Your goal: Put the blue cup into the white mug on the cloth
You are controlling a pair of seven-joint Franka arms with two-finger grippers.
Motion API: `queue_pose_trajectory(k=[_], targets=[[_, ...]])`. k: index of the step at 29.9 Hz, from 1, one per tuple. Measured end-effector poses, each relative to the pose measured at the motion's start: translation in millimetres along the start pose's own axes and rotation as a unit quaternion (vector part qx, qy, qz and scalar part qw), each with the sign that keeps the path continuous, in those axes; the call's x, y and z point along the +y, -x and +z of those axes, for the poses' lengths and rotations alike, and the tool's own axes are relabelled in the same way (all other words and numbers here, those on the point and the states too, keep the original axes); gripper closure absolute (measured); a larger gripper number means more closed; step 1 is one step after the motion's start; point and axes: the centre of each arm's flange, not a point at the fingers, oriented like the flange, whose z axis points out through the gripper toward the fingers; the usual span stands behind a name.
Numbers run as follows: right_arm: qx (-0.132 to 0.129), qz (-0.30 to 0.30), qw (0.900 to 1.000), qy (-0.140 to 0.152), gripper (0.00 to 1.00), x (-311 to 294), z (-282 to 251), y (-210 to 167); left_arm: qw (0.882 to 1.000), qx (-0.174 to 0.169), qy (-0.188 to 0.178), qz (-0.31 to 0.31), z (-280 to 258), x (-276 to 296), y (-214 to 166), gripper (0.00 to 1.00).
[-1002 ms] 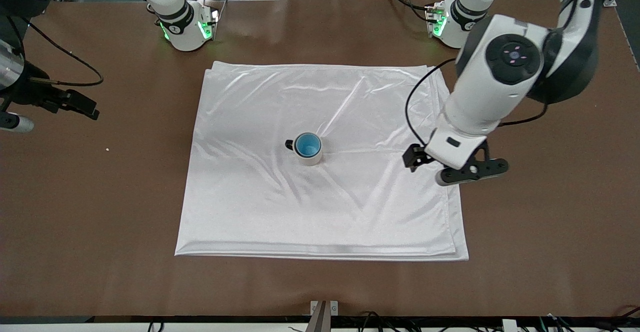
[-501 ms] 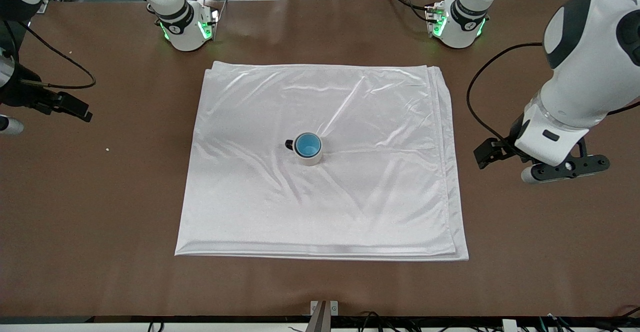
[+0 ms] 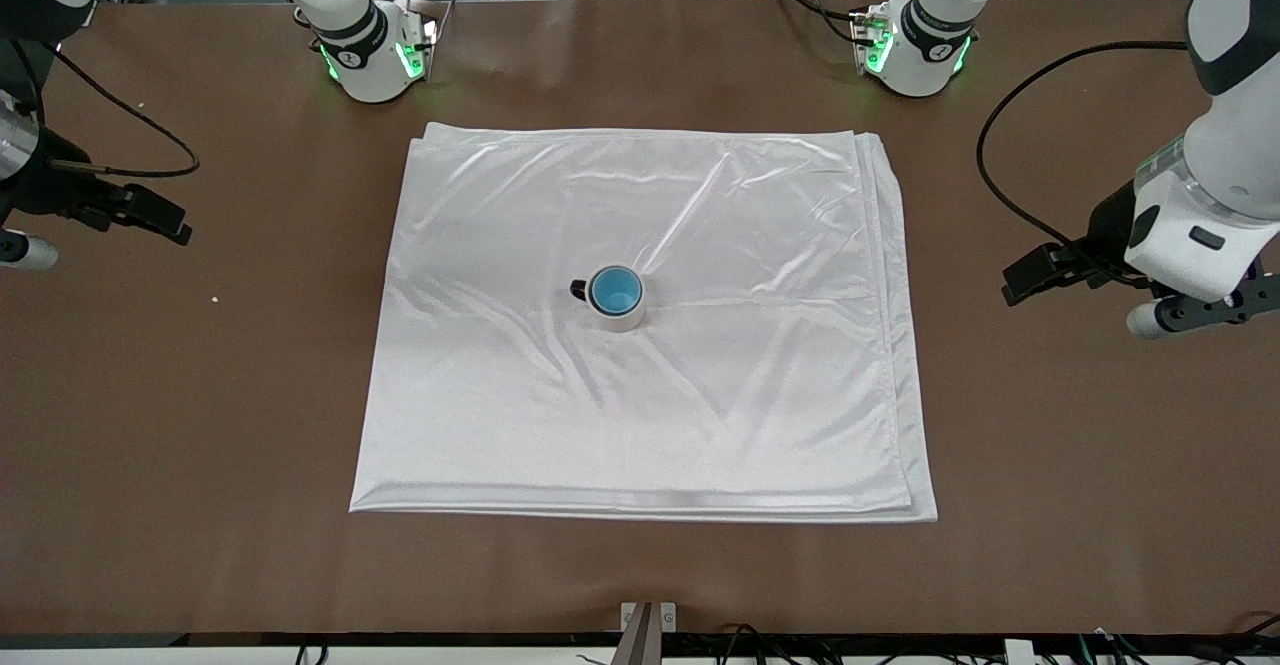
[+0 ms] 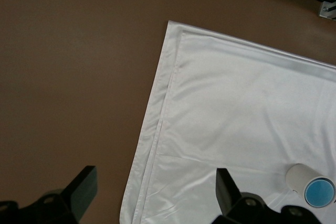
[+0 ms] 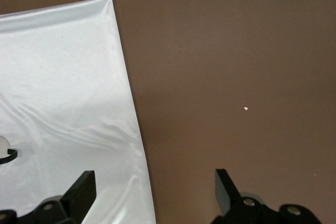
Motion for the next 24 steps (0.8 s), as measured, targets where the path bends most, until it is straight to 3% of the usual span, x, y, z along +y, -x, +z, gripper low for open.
queue_pose_trajectory(k=[24], targets=[[0.016,-0.013,1.0,-0.003,0.0,-14,-8,0,1.0,-0.016,-0.009,-0.019,5,-25,16,0.0]])
